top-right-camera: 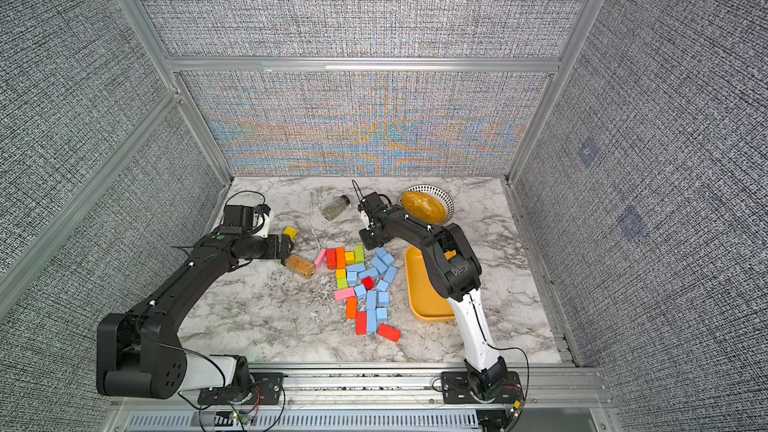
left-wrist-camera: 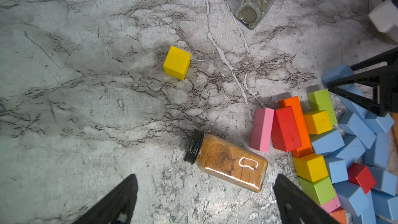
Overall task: Pick out the blue building blocks
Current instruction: Pick up the building block from the center of the board, then place the building block in the storage box.
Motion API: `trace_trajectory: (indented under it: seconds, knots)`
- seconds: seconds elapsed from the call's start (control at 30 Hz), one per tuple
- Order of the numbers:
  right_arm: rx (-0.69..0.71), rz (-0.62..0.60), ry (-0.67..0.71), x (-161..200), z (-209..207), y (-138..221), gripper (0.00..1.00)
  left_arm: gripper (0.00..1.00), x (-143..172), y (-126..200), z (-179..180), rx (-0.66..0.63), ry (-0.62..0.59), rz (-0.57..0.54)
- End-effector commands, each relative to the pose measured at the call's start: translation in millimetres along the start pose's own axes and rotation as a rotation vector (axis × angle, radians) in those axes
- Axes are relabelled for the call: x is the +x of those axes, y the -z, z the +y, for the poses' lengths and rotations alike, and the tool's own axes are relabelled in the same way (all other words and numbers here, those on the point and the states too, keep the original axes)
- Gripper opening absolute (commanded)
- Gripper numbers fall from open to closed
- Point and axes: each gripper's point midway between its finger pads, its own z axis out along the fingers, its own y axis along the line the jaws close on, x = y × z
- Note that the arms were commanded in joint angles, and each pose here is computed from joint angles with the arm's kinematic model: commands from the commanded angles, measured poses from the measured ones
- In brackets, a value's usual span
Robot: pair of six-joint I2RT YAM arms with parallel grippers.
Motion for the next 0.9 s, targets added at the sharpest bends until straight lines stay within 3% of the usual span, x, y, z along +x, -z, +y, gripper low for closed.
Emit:
trace_trajectory:
  seconds: [0.0,0.23,0.43,0.63,0.87]
  knots:
    - [0.001,-0.004,-0.007,-4.1,0.9,8.7,0.34,1.0,-2.0,0.0,-1.1,0.005,-0.008,-0.004]
    - [0.036,-0.137,-0.08,-35.5,-3.7,52.4,0.24,1.0,-6.2,-5.0,-8.9,0.052,-0.007,0.008]
    - [0.055,-0.248,-0.16,-48.7,-9.2,96.0,0.21,1.0,-37.5,-12.2,-40.2,0.134,-0.071,0.0]
    - [0.094,-0.3,-0.25,-31.8,-27.3,137.7,0.21,1.0,-55.4,-25.0,-85.7,0.191,-0.11,0.001]
    - [0.121,-0.331,-0.412,25.7,-60.2,175.7,0.2,1.0,-40.0,-39.4,-153.2,0.301,-0.204,0.064]
